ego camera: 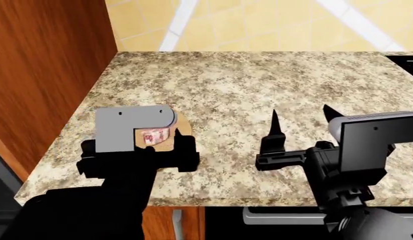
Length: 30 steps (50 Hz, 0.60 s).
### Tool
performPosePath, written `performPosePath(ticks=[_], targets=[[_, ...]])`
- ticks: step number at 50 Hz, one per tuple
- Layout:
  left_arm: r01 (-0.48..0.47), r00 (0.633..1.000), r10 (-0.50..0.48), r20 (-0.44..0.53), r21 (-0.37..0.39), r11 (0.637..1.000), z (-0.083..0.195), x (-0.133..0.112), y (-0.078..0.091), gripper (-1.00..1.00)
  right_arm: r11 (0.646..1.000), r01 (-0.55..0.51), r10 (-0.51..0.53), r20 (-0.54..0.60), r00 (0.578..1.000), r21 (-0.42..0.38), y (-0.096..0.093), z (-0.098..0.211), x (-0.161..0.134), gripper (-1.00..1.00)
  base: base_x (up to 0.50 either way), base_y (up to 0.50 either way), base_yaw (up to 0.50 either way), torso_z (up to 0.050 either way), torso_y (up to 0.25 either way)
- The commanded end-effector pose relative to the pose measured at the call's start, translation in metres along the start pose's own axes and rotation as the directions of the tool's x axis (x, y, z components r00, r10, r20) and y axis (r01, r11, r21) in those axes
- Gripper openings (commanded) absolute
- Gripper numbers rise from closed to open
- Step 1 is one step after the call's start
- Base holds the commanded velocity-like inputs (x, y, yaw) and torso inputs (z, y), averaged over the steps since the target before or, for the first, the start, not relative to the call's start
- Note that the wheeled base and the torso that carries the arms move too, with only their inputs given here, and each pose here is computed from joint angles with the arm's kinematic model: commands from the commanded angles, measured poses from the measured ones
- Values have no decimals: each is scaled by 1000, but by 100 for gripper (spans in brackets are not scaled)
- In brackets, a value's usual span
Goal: Place the steak on the rack of the oven.
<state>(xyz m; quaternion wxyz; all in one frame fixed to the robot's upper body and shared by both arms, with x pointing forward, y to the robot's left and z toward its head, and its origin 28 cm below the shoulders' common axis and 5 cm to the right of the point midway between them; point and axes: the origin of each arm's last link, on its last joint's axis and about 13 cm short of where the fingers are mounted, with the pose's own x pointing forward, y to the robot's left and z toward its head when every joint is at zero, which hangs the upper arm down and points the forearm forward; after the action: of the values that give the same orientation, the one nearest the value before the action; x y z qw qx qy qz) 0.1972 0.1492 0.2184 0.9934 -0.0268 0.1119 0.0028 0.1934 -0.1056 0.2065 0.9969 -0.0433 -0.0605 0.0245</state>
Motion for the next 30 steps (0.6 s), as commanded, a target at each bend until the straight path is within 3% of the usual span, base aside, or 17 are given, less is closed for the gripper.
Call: performPosePath(ticks=[1, 30], targets=[[-15, 999, 18, -37, 76, 997, -1, 13, -7, 100, 1000, -7, 7, -5, 1000, 9, 0, -6, 5, 100, 0, 0, 0, 0, 0], [-120, 991, 120, -53, 10, 993, -1, 52, -6, 100, 1000, -10, 10, -25, 1000, -2, -1, -10, 15, 100, 0, 0, 0, 0, 0]])
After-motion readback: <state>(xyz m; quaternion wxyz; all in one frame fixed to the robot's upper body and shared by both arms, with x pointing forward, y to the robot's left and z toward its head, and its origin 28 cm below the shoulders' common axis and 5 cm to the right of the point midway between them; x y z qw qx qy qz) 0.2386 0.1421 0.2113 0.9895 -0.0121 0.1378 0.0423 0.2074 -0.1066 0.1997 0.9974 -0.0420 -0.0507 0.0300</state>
